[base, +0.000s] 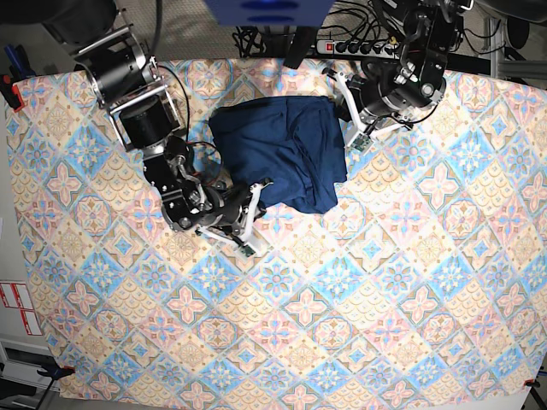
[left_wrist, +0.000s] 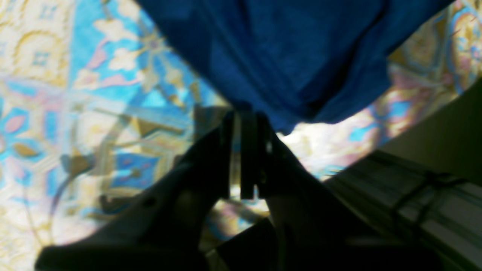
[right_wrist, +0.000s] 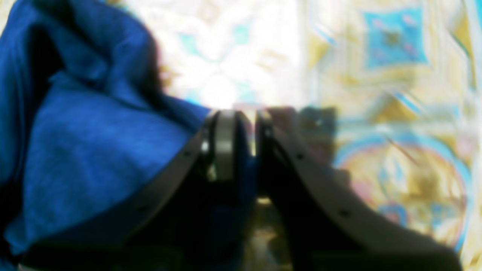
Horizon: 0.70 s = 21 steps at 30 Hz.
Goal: Fold the T-shirt properly
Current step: 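Hold the bundle with both grippers and lift it toward the robot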
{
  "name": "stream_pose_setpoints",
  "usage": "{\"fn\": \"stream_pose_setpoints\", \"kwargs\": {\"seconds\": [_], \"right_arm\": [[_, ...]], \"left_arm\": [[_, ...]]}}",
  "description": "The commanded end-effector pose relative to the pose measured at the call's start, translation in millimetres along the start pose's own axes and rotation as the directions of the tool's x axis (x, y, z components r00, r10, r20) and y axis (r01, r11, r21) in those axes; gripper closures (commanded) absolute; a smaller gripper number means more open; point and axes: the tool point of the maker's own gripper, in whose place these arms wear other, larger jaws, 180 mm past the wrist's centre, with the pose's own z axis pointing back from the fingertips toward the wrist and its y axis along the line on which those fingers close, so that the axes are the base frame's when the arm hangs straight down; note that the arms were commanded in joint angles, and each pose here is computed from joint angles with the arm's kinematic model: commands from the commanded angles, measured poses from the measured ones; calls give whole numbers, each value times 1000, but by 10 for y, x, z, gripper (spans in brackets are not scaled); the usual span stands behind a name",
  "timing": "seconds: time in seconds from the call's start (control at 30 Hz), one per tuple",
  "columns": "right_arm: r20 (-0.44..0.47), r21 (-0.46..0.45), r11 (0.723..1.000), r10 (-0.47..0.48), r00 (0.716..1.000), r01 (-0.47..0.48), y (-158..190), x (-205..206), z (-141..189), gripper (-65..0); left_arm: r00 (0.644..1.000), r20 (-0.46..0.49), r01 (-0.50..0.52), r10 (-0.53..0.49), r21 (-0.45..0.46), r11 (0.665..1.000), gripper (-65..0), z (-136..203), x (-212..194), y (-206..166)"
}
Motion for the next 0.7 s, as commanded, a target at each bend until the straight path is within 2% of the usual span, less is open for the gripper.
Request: {"fn": "stream_pose_setpoints", "kwargs": {"seconds": [0.0, 0.13, 0.37, 0.5, 0.67], "right_arm": [[-17, 1, 999, 33, 999, -33, -26, -18, 28, -86], [-79, -1, 995, 103, 992, -103, -40, -216, 32, -86], [-104, -45, 993, 102, 989, -107, -291, -358, 146, -86], [-27, -77, 993, 90, 996, -92, -406, -80, 262, -86], [56, -97, 994, 51, 997, -45, -499, 239, 345, -86]], "left_arm": [[999, 33, 11, -12, 12, 1000, -26, 42, 93, 43], [1000, 24, 6, -6, 20, 1000, -26, 4, 82, 103], [994, 100, 36, -35, -4, 999, -25, 161, 290, -84], [987, 150, 63, -60, -13, 998, -25, 278, 418, -183], [972, 234, 21, 2, -97, 995, -25, 342, 651, -363]]}}
